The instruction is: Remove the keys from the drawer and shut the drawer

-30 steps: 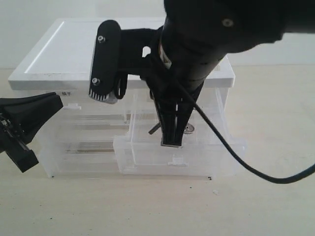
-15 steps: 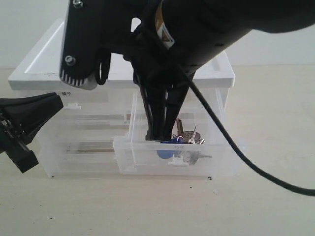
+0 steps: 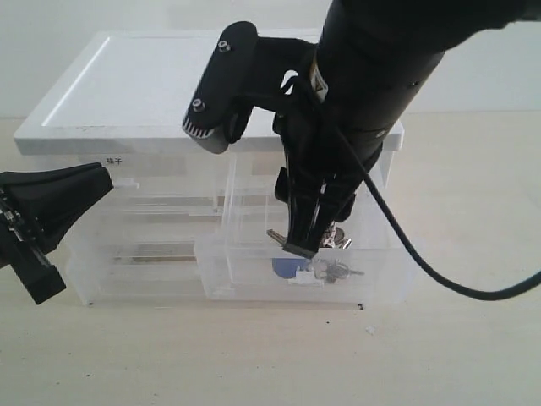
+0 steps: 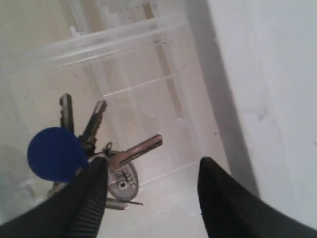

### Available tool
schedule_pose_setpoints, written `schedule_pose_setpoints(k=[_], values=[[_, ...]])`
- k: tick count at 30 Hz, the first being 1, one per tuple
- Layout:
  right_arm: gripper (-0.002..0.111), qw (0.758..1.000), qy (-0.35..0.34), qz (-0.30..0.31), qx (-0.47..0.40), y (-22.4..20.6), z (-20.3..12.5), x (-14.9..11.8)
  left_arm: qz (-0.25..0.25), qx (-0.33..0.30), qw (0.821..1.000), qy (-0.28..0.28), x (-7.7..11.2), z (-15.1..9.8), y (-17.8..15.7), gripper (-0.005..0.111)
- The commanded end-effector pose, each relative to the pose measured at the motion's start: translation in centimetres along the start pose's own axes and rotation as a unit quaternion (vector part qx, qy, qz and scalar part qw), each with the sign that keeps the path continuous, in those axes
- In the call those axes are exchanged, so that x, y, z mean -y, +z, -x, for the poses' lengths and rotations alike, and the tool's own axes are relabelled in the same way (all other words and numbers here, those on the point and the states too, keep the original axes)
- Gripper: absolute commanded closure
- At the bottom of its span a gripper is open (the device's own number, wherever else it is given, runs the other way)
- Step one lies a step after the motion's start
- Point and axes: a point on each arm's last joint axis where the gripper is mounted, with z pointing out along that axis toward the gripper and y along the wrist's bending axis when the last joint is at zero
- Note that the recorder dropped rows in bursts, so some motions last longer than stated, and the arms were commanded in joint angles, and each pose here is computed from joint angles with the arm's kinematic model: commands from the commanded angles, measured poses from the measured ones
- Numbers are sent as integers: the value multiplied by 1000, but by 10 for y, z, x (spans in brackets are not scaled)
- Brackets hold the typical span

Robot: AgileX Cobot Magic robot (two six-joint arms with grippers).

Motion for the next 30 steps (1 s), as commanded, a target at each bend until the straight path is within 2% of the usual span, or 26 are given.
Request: schedule_pose_setpoints(k=[1, 10, 20, 25, 30], values=[[58, 1000, 15, 21, 9, 4, 6, -1, -4, 7, 1000, -5, 0, 2, 1, 102], [58, 998, 23, 40, -32, 29, 17, -2, -4, 7, 1000, -5, 0, 2, 1, 102], [58, 995, 61, 49, -60, 33, 10, 3, -5, 7, 1000, -10, 1, 2, 1, 102], [47, 995, 59, 66, -36, 26, 17, 4, -5, 7, 1000, -10, 1, 2, 1, 102], [47, 994, 77, 68, -35, 23, 19, 5, -5, 7, 1000, -10, 1, 2, 1, 102]])
